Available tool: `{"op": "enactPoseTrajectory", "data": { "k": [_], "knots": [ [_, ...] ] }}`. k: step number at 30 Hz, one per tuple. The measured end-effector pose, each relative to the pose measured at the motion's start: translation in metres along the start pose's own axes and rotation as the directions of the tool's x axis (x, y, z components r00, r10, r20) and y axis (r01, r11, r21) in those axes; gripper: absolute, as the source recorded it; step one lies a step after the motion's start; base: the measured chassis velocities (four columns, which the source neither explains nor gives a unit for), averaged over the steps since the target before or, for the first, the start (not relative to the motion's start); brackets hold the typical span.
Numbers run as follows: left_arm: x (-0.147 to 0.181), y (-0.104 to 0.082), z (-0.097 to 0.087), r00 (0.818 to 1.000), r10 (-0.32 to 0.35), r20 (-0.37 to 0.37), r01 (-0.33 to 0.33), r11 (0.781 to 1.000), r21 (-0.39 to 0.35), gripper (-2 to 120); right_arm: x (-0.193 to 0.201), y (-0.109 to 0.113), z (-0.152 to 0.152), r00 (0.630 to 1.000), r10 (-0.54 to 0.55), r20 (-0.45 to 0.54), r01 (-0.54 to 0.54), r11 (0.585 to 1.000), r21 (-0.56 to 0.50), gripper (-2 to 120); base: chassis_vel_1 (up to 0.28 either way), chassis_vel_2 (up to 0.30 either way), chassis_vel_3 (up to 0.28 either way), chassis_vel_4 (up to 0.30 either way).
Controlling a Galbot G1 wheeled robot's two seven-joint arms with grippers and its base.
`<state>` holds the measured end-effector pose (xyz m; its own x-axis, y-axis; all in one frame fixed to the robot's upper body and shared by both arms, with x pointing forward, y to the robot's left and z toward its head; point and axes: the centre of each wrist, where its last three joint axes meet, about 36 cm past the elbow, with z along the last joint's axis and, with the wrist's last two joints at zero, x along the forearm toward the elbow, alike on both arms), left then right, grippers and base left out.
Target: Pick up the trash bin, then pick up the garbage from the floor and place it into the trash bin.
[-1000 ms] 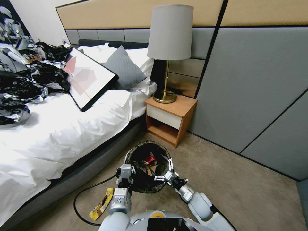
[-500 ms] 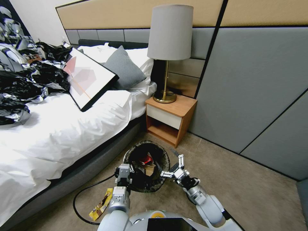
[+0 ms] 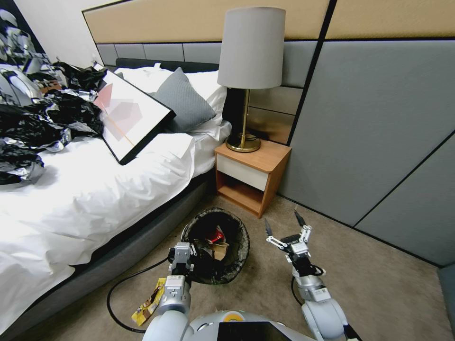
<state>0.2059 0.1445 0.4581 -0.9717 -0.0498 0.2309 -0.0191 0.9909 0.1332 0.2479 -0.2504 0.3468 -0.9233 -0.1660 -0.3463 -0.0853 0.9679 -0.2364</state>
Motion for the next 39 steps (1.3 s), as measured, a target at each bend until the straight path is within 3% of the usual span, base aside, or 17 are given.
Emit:
{"op": "enactPoseTrajectory", "data": {
  "k": [17,39],
  "knots": [
    [0.002,0.002,-0.005,1.000,-0.001,0.003,0.001,1.000,-0.003,0,-0.008,0.000,0.005,1.000,0.012,-0.011,-0.012,1.000,-0.012,100,0.017,0.019,0.023,0.024],
    [0.004,0.004,-0.006,1.000,-0.008,0.004,0.008,1.000,-0.003,0,-0.028,0.009,-0.004,1.000,0.002,0.007,-0.002,0.999,-0.037,100,0.118,0.111,0.115,0.114]
  ]
}}
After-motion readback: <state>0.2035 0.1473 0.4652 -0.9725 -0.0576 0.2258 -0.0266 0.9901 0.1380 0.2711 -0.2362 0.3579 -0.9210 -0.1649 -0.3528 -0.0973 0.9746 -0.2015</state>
